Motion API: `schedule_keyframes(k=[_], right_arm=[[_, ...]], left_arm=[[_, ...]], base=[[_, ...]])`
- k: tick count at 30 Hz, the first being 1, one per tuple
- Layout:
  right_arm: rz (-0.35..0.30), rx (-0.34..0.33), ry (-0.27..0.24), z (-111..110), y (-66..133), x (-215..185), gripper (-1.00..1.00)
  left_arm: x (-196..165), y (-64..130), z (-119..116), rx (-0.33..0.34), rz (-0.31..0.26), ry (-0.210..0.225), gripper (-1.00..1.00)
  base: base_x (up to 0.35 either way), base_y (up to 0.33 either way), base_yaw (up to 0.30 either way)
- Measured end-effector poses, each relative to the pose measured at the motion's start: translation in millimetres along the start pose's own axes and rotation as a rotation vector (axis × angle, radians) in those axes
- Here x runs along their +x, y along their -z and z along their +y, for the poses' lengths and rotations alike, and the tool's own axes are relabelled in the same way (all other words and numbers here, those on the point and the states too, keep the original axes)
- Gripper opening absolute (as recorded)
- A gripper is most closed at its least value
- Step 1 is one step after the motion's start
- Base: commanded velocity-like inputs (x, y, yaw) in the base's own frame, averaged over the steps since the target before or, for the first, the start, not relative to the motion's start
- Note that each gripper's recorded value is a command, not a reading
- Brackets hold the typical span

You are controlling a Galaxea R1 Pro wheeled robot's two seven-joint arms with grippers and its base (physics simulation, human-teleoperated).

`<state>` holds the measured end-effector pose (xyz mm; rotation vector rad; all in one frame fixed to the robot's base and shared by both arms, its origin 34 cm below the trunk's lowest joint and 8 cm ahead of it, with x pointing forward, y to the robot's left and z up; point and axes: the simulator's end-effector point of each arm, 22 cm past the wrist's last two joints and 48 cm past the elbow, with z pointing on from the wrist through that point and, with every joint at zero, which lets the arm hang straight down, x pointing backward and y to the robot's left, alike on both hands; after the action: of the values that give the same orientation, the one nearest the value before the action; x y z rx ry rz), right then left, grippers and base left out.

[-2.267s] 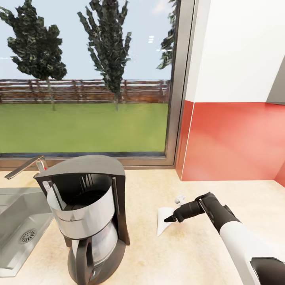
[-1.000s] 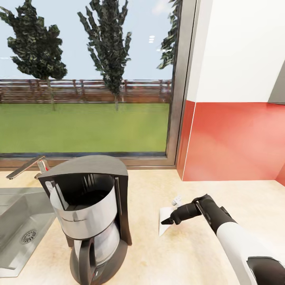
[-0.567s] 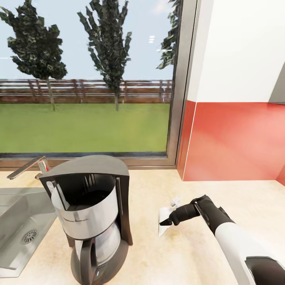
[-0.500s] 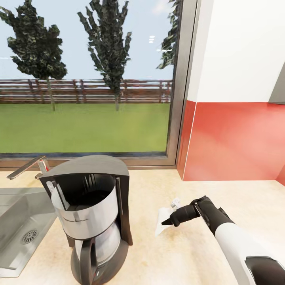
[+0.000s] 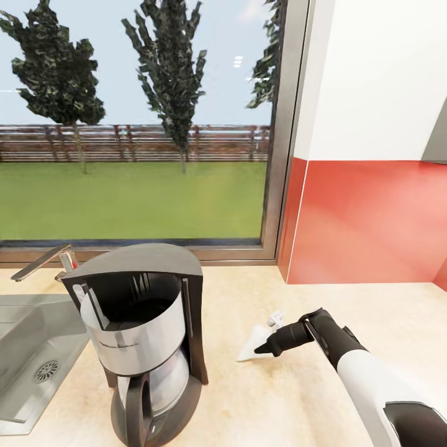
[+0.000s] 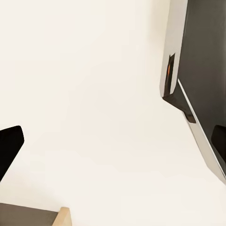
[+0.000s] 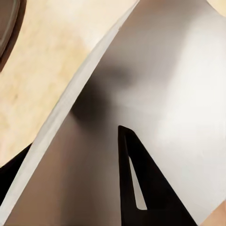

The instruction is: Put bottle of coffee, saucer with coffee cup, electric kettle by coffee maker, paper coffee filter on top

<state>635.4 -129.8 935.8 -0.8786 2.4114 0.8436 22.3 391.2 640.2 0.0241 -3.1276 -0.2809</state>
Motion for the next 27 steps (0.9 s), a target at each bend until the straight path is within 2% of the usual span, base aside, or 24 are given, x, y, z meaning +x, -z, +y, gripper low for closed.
schedule_keyframes(k=[27], right_arm=[[-0.001,0.002,0.003,-0.3,0.2,-0.8,-1.0]], left_arm=[[0.0,0.0,0.0,0.0,0.0,0.0,1.0]], base=[[0.0,0.0,0.0]])
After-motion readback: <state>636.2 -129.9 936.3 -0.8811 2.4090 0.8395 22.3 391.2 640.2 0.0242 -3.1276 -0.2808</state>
